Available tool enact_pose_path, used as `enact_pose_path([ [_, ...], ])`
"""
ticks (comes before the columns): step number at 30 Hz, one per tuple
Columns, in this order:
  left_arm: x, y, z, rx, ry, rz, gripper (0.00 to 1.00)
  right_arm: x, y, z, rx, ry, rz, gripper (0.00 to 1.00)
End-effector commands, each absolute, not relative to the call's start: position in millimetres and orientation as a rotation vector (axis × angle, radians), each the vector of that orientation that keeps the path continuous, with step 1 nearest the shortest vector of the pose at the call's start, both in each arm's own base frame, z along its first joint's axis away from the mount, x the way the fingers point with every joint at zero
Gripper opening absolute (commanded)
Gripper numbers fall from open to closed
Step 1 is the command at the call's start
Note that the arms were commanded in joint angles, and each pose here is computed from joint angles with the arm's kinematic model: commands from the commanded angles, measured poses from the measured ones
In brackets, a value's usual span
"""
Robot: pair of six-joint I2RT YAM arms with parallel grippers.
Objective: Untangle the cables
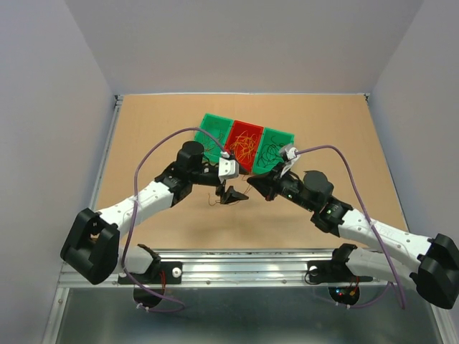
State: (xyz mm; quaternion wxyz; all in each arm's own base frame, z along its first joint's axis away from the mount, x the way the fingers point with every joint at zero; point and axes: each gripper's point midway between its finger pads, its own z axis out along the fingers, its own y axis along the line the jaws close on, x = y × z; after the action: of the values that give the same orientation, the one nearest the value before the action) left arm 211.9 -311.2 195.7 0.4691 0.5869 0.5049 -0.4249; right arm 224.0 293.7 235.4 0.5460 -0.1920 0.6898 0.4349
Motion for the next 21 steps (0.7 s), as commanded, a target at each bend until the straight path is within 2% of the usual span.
enact_pose_path([
  [1, 220.0, -323.8, 219.1, 1.402, 1.187, -1.015, 0.86, 228.0, 292.2, 286.6, -0.394, 1.491, 1.046, 0.0],
  [7, 220.7, -330.6, 219.5, 1.389, 1.192, -1.008, 0.74, 230.7, 284.3, 290.8, -0.348, 1.468, 1.028, 0.01],
  [13, 225.0, -332.6, 217.7, 1.377, 1.212, -1.001, 0.36, 228.7, 284.5, 291.2, -0.353, 1.461, 1.036, 0.01],
  [14, 224.9, -333.0, 218.2, 1.376, 1.21, -1.0, 0.24, 228.7, 284.2, 291.7, -0.351, 1.46, 1.035, 0.01],
  [18, 228.2, -332.9, 220.7, 1.353, 1.222, -0.994, 0.0, 228.1, 283.8, 291.6, -0.353, 1.457, 1.036, 0.01],
  [21, 232.2, -332.7, 222.7, 1.333, 1.233, -0.979, 0.0, 229.2, 282.4, 292.0, -0.342, 1.458, 1.031, 0.03],
])
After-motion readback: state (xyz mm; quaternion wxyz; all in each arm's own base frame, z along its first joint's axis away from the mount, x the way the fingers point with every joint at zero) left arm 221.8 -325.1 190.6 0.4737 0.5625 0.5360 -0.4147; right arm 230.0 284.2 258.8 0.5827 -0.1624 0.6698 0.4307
